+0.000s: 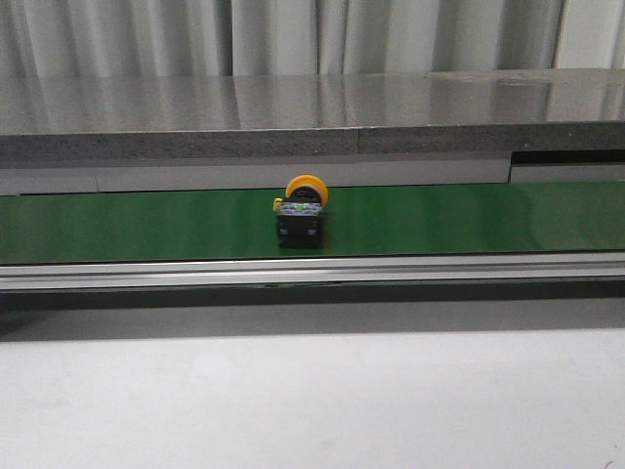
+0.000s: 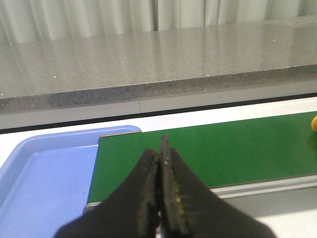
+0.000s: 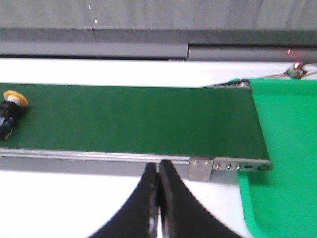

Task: Move button from left to right

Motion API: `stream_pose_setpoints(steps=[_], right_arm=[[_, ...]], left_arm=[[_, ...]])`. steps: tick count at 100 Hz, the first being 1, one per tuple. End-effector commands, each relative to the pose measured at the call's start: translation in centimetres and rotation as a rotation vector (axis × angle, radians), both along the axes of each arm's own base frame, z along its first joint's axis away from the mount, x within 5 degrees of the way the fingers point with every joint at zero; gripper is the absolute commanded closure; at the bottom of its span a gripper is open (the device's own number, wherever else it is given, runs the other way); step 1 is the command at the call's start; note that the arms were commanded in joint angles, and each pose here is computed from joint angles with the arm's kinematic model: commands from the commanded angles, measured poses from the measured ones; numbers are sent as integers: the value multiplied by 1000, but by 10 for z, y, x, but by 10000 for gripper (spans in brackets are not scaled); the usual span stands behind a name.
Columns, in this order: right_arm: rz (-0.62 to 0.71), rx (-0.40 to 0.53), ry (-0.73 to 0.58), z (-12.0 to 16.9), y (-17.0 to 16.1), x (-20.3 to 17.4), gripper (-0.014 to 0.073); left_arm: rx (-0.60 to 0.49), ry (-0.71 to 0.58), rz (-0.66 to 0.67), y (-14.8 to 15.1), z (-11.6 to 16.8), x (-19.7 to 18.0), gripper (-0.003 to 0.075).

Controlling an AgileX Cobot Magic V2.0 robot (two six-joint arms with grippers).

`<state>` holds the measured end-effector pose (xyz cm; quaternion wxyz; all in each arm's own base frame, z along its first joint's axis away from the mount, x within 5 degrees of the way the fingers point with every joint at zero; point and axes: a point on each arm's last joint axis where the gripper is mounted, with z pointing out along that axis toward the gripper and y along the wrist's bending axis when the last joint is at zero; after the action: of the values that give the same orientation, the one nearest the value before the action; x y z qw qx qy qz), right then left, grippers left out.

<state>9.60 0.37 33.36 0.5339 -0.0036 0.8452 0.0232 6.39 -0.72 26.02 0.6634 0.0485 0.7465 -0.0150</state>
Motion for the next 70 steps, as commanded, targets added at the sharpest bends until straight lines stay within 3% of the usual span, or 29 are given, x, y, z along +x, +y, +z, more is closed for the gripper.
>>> stream_pose_setpoints(steps=[1,37,44,51,70], right_arm=[[3,-10,41,20,-1,20,663],[6,-5,225,8,-1,70,657],[8,1,237,6,-1,73,623],[8,7,243,5,-1,75,524],[8,8,241,5,-1,75,98]], left_arm=[[-23,-94,9,1,15,1,741],[-23,-94,9,1,15,1,741],[-23,-94,9,1,15,1,741],[-23,-94,9,1,15,1,741],[-23,-94,9,1,15,1,741]])
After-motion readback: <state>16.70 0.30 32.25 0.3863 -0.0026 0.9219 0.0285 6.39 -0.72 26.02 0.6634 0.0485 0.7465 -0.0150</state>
